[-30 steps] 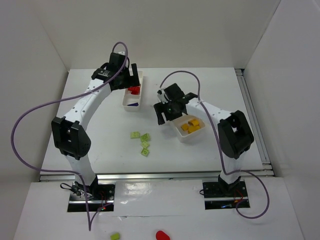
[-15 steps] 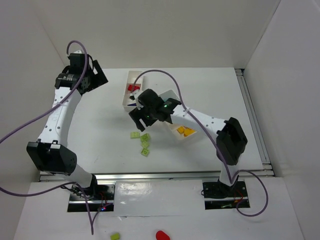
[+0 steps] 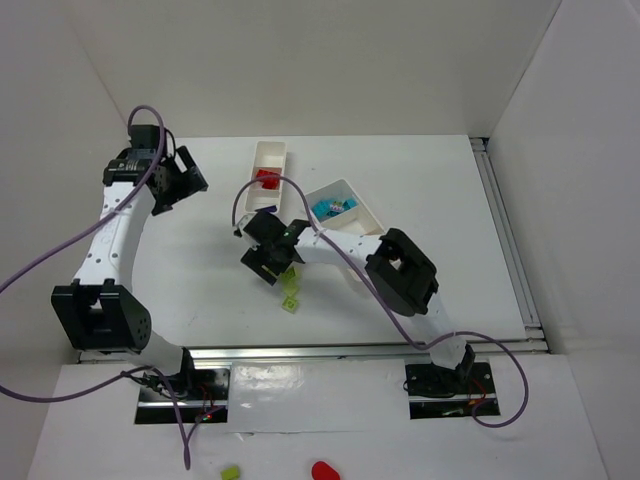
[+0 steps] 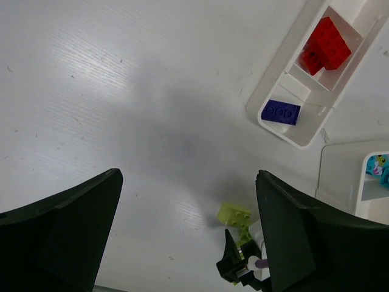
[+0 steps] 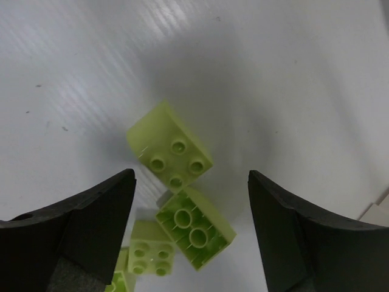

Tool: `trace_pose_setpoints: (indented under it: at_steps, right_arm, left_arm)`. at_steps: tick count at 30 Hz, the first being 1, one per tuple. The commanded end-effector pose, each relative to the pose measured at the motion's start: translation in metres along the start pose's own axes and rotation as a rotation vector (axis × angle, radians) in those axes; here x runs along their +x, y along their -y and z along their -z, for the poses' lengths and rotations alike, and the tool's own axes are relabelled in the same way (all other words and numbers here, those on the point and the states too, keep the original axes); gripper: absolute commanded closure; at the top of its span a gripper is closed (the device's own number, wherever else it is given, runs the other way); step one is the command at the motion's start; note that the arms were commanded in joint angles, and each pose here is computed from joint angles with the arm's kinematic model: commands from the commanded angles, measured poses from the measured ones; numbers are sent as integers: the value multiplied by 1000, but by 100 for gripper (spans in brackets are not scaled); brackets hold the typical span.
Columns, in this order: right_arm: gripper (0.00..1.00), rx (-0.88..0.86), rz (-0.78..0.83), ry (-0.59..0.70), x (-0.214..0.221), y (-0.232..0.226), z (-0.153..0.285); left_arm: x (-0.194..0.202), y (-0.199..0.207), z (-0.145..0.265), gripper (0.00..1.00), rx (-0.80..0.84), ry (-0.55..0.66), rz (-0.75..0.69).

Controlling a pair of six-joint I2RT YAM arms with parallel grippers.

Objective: Sort the legos into containers by color

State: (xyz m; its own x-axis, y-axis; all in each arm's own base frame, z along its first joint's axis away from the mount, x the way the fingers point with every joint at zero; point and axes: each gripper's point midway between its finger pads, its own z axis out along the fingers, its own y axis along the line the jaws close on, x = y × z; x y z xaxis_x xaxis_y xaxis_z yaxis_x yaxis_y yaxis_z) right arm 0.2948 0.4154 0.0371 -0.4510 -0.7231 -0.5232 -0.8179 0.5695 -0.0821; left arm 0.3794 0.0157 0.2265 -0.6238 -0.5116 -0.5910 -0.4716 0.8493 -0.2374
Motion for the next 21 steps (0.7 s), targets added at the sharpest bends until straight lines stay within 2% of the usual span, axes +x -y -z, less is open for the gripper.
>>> trace_pose_setpoints:
  at_steps: [1, 6, 12, 17, 21]
  right_arm:
    - [21, 60, 15, 91, -30, 14, -2]
    - [40, 61, -39, 113, -29, 22, -9]
    - [44, 33, -46, 120, -29, 20, -17]
    - [64, -14, -42, 113, -26, 12, -19]
    - [68, -13, -43, 117, -26, 12, -15]
  left_arm:
    - [-8, 2, 15, 0, 48, 40, 5]
    - [-9, 2, 19, 0, 66, 41, 3]
    - [-11, 2, 27, 0, 91, 53, -9]
    - [-6, 1, 26, 0, 94, 39, -19]
    - [-4, 0, 28, 0, 95, 41, -19]
